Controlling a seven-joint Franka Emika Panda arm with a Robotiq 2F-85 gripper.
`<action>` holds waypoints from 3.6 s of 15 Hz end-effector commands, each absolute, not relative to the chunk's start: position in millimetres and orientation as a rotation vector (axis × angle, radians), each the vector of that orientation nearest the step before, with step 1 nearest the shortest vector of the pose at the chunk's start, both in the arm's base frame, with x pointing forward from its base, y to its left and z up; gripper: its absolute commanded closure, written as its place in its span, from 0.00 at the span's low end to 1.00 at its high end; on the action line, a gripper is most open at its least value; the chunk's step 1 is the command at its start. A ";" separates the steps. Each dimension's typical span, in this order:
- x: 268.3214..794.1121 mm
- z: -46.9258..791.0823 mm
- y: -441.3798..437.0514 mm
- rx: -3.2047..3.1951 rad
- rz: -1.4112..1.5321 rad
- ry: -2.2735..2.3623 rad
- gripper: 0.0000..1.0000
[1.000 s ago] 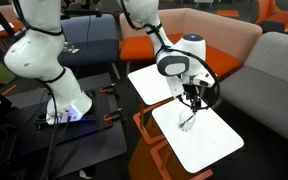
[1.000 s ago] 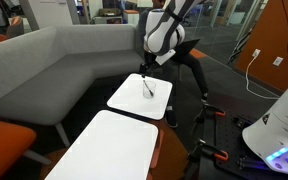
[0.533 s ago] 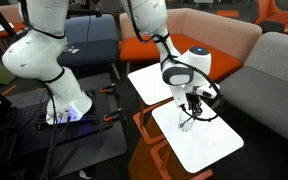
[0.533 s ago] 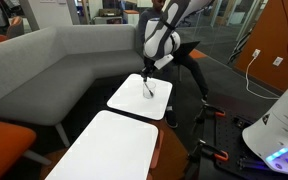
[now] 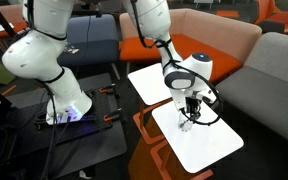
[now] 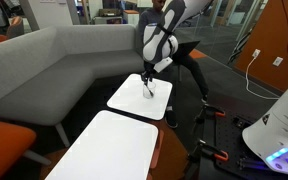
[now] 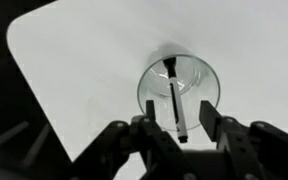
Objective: Take the marker out of the glass and put it on the table on the left
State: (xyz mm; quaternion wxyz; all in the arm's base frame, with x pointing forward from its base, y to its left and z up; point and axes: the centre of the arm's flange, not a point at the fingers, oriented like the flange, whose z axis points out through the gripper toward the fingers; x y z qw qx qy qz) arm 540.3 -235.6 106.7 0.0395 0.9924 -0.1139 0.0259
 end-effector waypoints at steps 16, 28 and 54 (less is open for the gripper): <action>578.1 79.0 -244.0 3.084 -0.047 -0.187 0.81; 557.1 144.8 -250.5 3.102 -0.036 -0.136 0.97; 696.0 112.6 -99.1 3.401 -0.422 -0.283 0.97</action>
